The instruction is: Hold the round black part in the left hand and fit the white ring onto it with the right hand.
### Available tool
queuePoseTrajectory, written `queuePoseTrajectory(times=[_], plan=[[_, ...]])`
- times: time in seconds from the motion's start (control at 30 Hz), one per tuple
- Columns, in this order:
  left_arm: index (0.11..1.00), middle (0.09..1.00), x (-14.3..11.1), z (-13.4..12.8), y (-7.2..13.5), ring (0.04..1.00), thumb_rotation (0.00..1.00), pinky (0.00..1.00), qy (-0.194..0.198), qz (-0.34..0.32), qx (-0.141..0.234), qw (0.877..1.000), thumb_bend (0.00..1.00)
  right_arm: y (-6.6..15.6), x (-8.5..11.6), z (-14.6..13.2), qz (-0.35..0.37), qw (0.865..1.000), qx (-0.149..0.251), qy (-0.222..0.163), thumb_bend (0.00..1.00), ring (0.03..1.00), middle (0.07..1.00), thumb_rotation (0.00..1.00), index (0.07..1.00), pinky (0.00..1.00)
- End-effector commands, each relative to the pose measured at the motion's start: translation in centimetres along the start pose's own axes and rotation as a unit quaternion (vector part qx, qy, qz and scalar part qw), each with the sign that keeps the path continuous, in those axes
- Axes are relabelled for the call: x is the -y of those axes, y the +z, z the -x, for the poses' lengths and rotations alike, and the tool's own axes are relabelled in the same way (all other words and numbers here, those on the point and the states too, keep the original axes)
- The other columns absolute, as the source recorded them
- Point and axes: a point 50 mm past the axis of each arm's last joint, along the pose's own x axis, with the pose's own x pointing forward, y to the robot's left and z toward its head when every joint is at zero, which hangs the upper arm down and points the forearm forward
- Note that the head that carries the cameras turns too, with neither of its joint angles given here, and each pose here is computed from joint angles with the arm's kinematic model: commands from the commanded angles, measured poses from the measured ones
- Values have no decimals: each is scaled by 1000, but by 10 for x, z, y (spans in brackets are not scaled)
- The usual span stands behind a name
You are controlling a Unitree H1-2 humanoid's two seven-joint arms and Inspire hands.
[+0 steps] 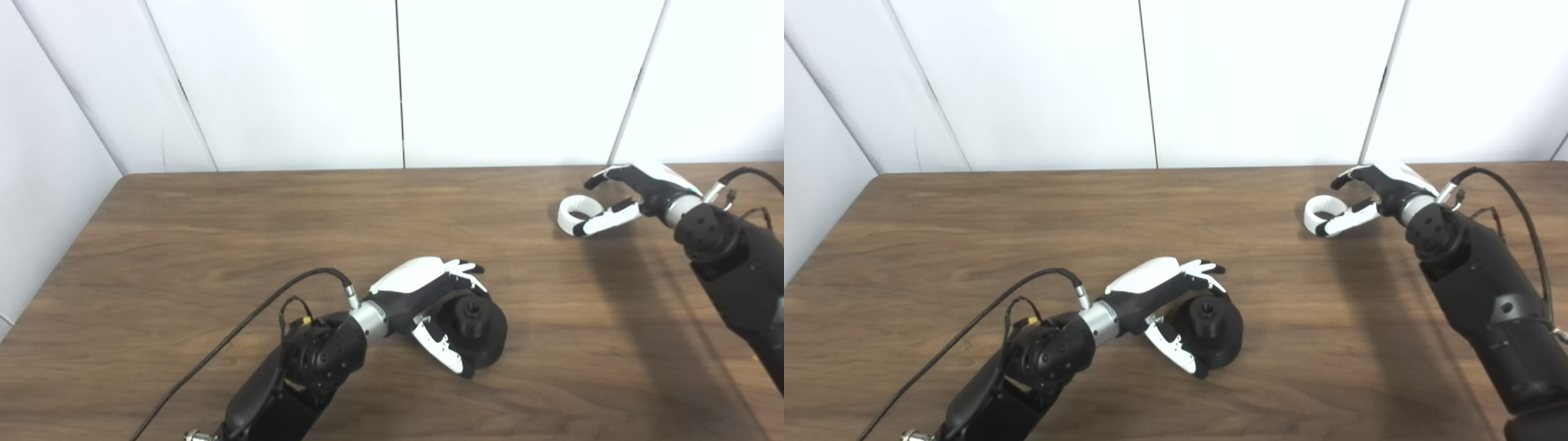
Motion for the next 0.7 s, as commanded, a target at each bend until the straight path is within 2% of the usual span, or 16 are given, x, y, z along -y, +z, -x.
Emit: queuePoseTrajectory(times=[0.0,0.67], plan=[[686,964,-2,-4,-1,1000,211,939,-5,-13,-6,1000,943,19,32,-5,13,999,24,-42,956,984,929,338,774,1000],[688,969,-3,-6,3,1000,233,940,-8,-11,-5,1000,939,16,23,-10,8,999,21,-41,928,961,902,303,756,1000]])
